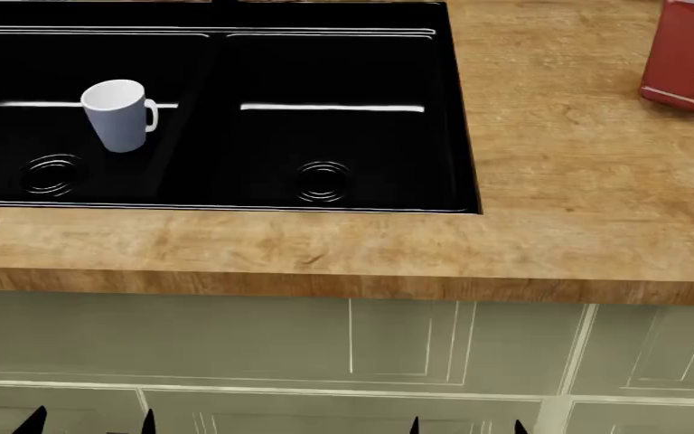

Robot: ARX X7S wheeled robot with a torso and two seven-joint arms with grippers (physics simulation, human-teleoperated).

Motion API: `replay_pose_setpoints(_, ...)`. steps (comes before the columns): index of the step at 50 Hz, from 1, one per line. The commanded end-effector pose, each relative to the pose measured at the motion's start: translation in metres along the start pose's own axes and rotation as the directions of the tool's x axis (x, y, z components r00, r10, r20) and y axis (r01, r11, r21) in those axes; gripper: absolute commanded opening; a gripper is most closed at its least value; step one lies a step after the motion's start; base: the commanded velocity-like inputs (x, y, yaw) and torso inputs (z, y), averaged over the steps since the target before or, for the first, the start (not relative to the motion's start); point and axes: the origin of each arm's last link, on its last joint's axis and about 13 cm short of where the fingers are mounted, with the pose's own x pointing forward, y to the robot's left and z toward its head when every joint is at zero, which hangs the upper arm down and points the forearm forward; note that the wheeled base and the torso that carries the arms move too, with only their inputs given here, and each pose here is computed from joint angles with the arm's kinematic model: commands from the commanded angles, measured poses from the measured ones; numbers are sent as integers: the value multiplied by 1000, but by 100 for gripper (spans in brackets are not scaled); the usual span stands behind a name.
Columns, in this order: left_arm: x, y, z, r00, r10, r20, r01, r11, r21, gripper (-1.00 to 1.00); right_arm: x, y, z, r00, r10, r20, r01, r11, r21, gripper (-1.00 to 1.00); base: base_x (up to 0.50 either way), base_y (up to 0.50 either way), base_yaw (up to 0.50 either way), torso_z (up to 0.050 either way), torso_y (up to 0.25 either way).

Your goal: Turn on the sink faucet.

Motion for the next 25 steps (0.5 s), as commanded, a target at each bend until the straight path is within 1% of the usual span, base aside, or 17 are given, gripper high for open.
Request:
replay_pose_setpoints(1, -1, 1, -1, 1000, 4, -4, -4, 1000, -12, 100, 0, 1, 0, 1000, 11, -10, -11, 1000, 0, 100, 0, 0, 0, 0, 0)
replay_pose_setpoints(11, -2, 1, -2, 1000, 4, -14, -4, 1000, -8, 100, -3, 3, 2, 1000, 28, -12, -28, 1000, -10, 100, 0, 0, 0, 0, 0)
replay_pose_setpoints(13, -2, 1, -2, 1000, 14, -15, -14, 1000, 4, 100, -3, 3, 3, 1000, 28, -9, -28, 1000, -12, 100, 0, 0, 0, 0, 0)
replay_pose_setpoints(14, -2, 2, 0, 1000, 14, 4, -14, 1000, -7, 100, -3, 3, 3, 1000, 28, -9, -29, 999, -15, 100, 0, 0, 0, 0, 0)
replay_pose_setpoints(15, -3, 2, 0, 1000, 9, 4, -9, 1000, -7, 100, -4, 3, 3, 999, 37, -8, -37, 999, -12, 100, 0, 0, 0, 0, 0)
replay_pose_setpoints(16, -4, 3, 1, 1000, -5, 1, 5, 999, -39, 100, -3, 3, 2, 999, 39, -10, -39, 999, -14, 100, 0, 0, 0, 0, 0)
replay_pose_setpoints(17, -4, 3, 1, 1000, -6, -3, 6, 1000, -22, 100, -3, 3, 3, 999, 41, -9, -41, 999, -15, 100, 0, 0, 0, 0, 0)
replay_pose_setpoints(18, -6, 2, 3, 999, -26, 20, 26, 1000, 7, 100, -3, 3, 4, 999, 39, -8, -39, 999, -19, 100, 0, 0, 0, 0, 0)
replay_pose_setpoints(19, -6, 3, 3, 1000, -15, 25, 15, 1000, 17, 100, -3, 3, 4, 999, 39, -8, -39, 999, -19, 100, 0, 0, 0, 22, 10)
replay_pose_setpoints(20, -7, 3, 5, 999, -25, 37, 26, 1000, -14, 100, -3, 3, 4, 999, 38, -7, -38, 999, -21, 100, 0, 0, 0, 42, 10)
replay_pose_setpoints(21, -8, 2, 6, 998, -43, 48, 43, 999, -3, 100, -3, 3, 4, 999, 38, -7, -38, 999, -21, 100, 0, 0, 0, 50, 53)
replay_pose_setpoints(24, -10, 2, 10, 997, -50, 58, 49, 999, 13, 100, -4, 3, 7, 999, 42, 1, -42, 999, -27, 100, 0, 0, 0, 50, 53)
replay_pose_setpoints(25, -10, 2, 11, 997, -54, 59, 54, 999, 2, 100, -5, 2, 9, 999, 42, 5, -42, 999, -26, 100, 0, 0, 0, 50, 55)
